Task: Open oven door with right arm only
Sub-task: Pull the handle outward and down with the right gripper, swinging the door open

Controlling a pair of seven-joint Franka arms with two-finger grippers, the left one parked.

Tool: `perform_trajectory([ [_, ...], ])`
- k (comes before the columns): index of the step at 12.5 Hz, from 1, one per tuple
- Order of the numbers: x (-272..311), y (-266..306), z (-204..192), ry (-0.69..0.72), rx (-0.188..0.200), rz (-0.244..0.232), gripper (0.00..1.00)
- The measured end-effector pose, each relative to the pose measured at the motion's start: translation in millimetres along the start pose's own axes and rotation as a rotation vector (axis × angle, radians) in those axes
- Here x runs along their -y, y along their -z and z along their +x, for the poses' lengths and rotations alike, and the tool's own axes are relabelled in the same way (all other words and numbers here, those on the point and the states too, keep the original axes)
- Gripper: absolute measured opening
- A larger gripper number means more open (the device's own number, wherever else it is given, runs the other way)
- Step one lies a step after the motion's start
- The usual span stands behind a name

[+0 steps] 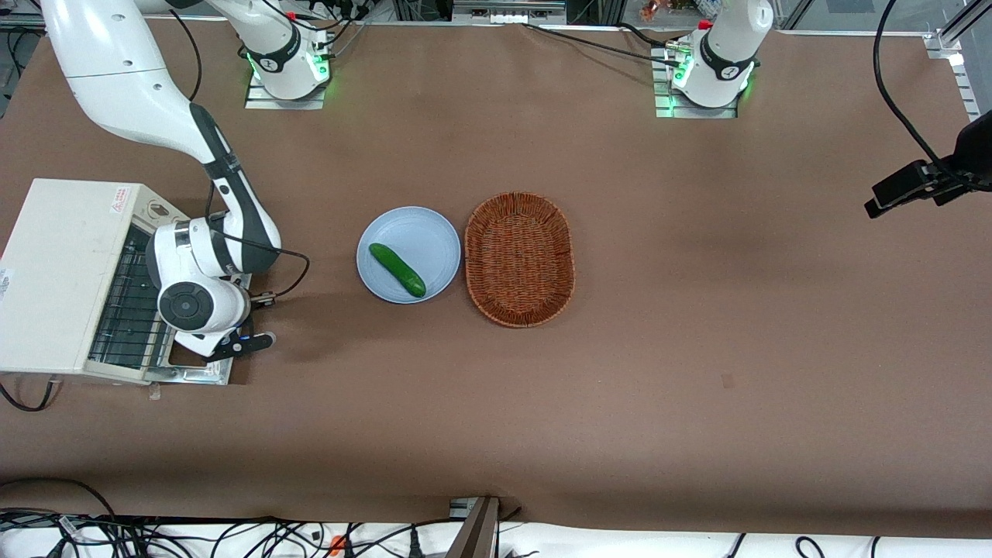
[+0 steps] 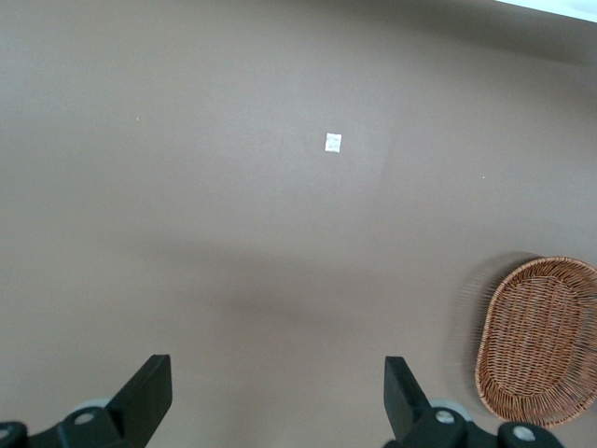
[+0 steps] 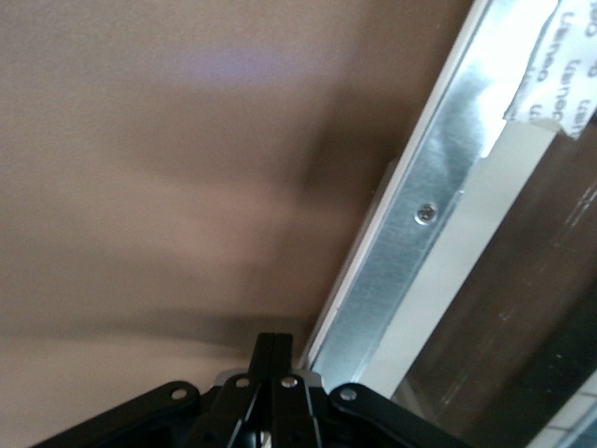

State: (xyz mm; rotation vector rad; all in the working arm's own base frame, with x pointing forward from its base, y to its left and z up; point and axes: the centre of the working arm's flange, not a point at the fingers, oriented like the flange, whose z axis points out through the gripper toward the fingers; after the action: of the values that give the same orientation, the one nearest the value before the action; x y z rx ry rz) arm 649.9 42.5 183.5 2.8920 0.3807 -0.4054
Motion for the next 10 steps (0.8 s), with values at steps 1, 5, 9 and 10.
perform_trajectory([
  [1,-2,0,0,-0.015,-0.001,0.010,0.01],
  [5,-16,-1,-2,-0.129,-0.001,0.101,0.01],
  [9,-24,0,-3,-0.214,0.007,0.145,0.01],
  [10,-24,1,-3,-0.218,0.008,0.145,0.01],
])
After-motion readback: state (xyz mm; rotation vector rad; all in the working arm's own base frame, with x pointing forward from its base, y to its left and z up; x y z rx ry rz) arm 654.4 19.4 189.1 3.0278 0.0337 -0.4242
